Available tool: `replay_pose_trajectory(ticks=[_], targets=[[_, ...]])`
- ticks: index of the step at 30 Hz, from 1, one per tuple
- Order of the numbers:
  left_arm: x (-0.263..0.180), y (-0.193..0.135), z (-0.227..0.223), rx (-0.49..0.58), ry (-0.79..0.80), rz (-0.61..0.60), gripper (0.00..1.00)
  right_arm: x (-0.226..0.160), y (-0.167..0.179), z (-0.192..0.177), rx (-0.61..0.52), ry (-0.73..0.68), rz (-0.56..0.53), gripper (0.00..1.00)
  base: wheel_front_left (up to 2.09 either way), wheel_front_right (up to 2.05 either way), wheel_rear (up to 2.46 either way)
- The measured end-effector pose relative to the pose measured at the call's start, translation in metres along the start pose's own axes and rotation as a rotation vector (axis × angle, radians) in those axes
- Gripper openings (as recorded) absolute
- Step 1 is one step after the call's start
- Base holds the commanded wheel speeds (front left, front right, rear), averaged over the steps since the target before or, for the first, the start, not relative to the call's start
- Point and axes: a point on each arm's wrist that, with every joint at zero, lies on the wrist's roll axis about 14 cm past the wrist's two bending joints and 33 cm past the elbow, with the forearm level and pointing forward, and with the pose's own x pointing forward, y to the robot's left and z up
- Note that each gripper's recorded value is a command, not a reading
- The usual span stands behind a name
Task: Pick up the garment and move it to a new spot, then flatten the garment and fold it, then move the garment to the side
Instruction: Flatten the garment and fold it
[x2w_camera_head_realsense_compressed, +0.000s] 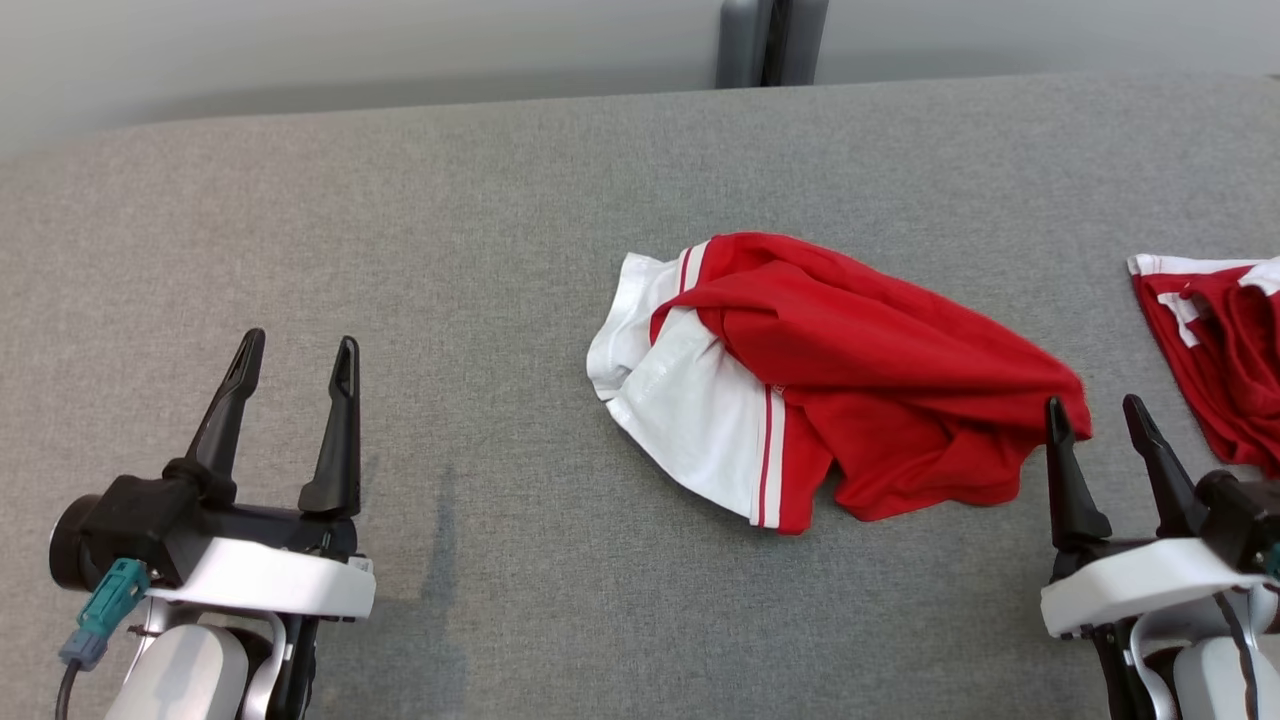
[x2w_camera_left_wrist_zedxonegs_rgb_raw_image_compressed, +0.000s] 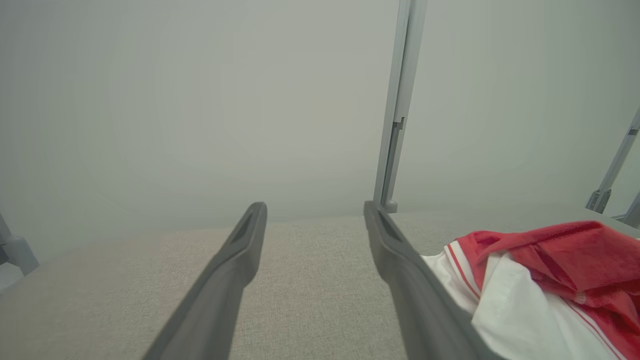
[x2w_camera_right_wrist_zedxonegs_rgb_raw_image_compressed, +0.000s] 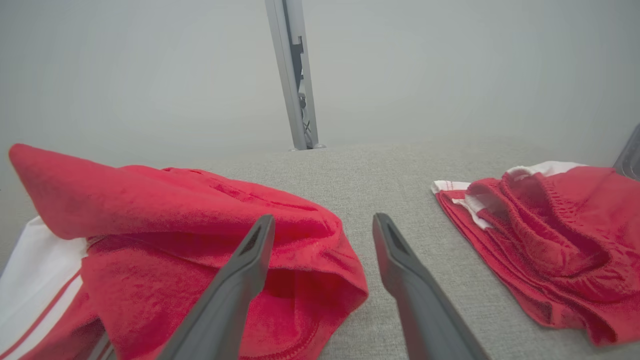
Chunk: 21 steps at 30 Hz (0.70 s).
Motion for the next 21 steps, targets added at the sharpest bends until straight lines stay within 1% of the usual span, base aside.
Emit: replay_pose_trajectory(ticks=[3,9,12,17,21], targets=[[-0.004,0.0,0.003,-0.003,-0.003,0.007,1.0,-0.009,0.005,0.014,-0.024,-0.033,0.015,1.0,0.0,0.0,0.0],[-0.01,-0.003,0.007,-0.001,-0.003,0.006,1.0,-0.021,0.014,0.061,-0.077,-0.146,0.042,1.0,0.0,0.0,0.0],[-0.015,-0.004,0.007,0.006,0.008,0.004,1.0,-0.029,0.021,0.078,-0.091,-0.176,0.056,1.0,0.0,0.0,0.0],[-0.023,-0.004,0.009,0.013,0.015,0.011,1.0,-0.043,0.024,0.092,-0.107,-0.192,0.061,1.0,0.0,0.0,0.0],[-0.026,-0.002,0.008,0.015,0.023,0.023,1.0,-0.047,0.022,0.094,-0.11,-0.187,0.054,1.0,0.0,0.0,0.0]])
